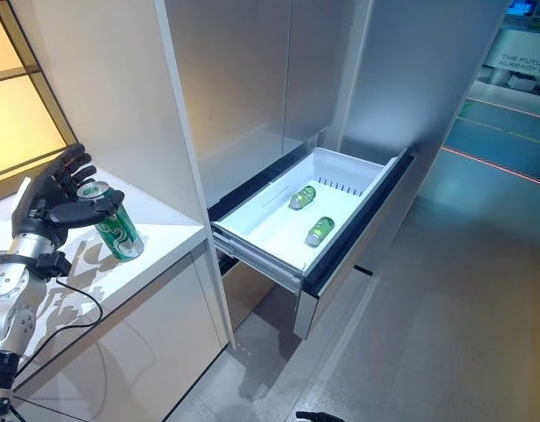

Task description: Put drinks into fridge and close the fridge

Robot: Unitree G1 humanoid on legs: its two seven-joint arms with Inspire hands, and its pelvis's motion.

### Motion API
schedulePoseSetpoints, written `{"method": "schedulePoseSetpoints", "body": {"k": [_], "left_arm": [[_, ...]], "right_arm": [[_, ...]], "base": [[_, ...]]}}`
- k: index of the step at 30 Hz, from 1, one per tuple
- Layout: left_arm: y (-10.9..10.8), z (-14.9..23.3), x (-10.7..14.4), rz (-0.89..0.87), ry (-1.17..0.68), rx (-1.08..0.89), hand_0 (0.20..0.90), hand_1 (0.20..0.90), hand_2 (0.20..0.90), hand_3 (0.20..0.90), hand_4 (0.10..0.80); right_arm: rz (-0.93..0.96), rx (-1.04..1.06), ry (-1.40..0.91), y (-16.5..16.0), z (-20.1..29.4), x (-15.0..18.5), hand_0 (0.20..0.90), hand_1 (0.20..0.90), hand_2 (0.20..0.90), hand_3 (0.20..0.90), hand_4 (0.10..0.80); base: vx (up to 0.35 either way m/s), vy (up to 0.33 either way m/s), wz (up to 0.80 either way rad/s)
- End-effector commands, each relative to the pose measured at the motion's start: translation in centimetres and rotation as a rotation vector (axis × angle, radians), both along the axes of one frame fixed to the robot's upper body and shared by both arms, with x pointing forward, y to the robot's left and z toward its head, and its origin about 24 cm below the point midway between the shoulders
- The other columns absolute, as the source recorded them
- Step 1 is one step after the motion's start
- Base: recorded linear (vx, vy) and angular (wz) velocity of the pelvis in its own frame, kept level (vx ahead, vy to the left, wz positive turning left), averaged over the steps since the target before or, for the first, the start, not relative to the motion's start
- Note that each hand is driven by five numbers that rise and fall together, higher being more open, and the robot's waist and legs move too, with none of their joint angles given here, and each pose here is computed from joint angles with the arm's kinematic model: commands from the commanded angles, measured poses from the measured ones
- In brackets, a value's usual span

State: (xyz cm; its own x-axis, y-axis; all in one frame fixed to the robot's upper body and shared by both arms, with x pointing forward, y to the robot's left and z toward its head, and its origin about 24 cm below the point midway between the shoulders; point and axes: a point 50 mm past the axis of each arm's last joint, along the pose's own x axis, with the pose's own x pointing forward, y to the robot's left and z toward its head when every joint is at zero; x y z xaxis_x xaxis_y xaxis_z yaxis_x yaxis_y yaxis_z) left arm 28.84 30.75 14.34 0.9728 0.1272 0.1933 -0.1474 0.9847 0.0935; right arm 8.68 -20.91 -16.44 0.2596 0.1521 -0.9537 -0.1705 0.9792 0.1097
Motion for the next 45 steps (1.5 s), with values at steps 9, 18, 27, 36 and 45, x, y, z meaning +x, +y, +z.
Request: {"method": "schedulePoseSetpoints", "body": {"k": [9,18,27,36,45], "left_arm": [[0.3,4.3,1.4,0.025,-0.181,-0.009,0.9,0.9,0.9,0.9,0.8],[0.2,4.0,1.5,0.008,-0.168,-0.028,0.9,0.9,0.9,0.9,0.8],[0.4,4.0,1.6,0.018,-0.177,-0.04,0.9,0.9,0.9,0.9,0.8],[0.4,4.0,1.6,0.027,-0.198,-0.069,0.9,0.9,0.9,0.9,0.8],[-0.3,3.6,1.8,0.021,-0.211,-0.106,0.305,0.305,0.305,0.205,0.105]], "right_arm": [[0.048,-0.056,0.086,-2.0,-0.1,-2.0,0.9,0.9,0.9,0.9,0.8],[0.049,-0.053,0.083,-2.0,0.0,-1.9,0.9,0.9,0.9,0.9,0.8],[0.047,-0.056,0.086,-2.0,0.0,-2.0,0.9,0.9,0.9,0.9,0.8],[0.05,-0.057,0.085,-1.9,-0.1,-2.1,0.9,0.9,0.9,0.9,0.8],[0.052,-0.056,0.084,-1.7,-0.1,-2.1,0.9,0.9,0.9,0.9,0.8]], "base": [[0.0,0.0,0.0],[0.0,0.0,0.0],[0.0,0.0,0.0],[0.004,0.002,-0.04],[0.001,0.0,-0.02]]}}
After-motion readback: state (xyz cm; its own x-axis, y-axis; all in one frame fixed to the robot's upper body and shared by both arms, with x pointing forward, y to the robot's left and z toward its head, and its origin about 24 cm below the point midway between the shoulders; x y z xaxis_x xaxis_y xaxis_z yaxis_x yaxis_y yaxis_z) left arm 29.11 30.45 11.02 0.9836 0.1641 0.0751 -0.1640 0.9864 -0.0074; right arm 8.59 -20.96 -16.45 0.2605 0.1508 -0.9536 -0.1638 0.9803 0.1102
